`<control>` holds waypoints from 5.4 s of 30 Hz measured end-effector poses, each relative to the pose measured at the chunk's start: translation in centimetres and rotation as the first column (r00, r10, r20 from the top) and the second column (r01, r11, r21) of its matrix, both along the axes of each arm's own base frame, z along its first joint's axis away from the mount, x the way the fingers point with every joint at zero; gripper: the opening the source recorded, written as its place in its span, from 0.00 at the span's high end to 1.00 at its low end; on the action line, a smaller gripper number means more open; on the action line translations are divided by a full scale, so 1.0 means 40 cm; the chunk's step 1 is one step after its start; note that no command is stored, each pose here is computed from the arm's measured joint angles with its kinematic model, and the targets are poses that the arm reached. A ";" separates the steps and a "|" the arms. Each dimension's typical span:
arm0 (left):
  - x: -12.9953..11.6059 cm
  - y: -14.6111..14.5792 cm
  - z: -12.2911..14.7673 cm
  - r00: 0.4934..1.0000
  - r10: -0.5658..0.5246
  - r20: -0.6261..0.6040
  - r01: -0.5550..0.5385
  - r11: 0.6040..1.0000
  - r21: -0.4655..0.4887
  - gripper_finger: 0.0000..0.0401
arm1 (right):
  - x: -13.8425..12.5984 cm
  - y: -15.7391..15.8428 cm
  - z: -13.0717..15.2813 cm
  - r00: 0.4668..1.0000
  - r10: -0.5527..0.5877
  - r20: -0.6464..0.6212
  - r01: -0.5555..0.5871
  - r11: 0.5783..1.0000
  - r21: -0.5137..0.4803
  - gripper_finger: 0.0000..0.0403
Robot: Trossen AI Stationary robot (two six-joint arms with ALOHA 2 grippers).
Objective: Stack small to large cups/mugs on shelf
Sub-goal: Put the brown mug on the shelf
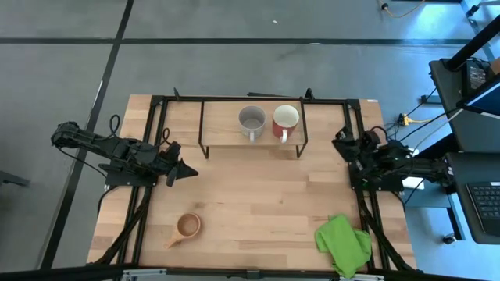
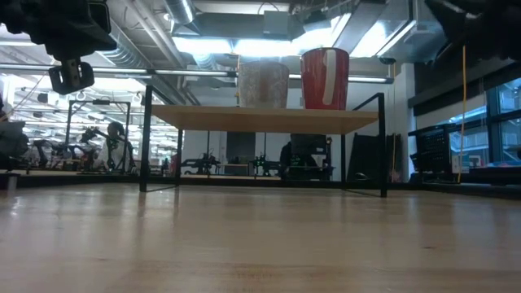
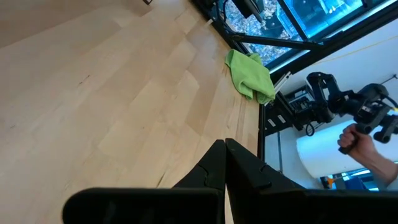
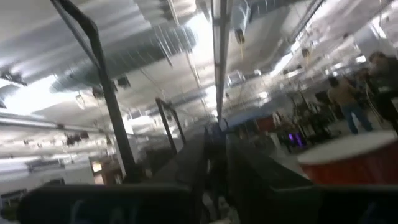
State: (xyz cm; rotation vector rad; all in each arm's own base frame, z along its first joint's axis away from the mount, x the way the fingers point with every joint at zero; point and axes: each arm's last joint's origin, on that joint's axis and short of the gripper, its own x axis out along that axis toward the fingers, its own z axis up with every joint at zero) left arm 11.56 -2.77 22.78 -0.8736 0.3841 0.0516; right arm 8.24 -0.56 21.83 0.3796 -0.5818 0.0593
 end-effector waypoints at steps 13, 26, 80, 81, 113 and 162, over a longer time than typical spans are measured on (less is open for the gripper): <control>0.000 0.000 0.000 1.000 0.001 0.000 -0.001 1.000 0.000 1.00 | 0.032 0.007 -0.072 0.942 0.080 -0.325 -0.105 0.992 -0.062 0.83; -0.002 0.004 -0.006 0.999 0.038 -0.021 -0.038 0.999 0.021 1.00 | 0.038 0.021 -0.120 0.802 0.325 -0.501 -0.321 0.942 0.096 0.83; 0.022 -0.302 -0.060 0.701 -0.139 -0.699 0.102 0.990 -0.095 0.79 | 0.038 0.021 -0.120 0.803 0.324 -0.500 -0.320 0.942 0.097 0.83; 0.023 -0.302 -0.062 0.702 -0.129 -0.700 0.090 0.992 -0.093 0.79 | 0.038 0.021 -0.120 0.803 0.324 -0.500 -0.320 0.942 0.096 0.83; 0.079 -0.315 -0.119 0.688 -0.140 -0.712 0.248 0.968 0.048 0.79 | 0.038 0.021 -0.120 0.803 0.324 -0.500 -0.320 0.943 0.096 0.83; 0.074 -0.286 -0.126 0.618 -0.021 -0.786 0.077 0.996 0.034 0.98 | 0.038 0.021 -0.120 0.803 0.325 -0.500 -0.320 0.942 0.098 0.83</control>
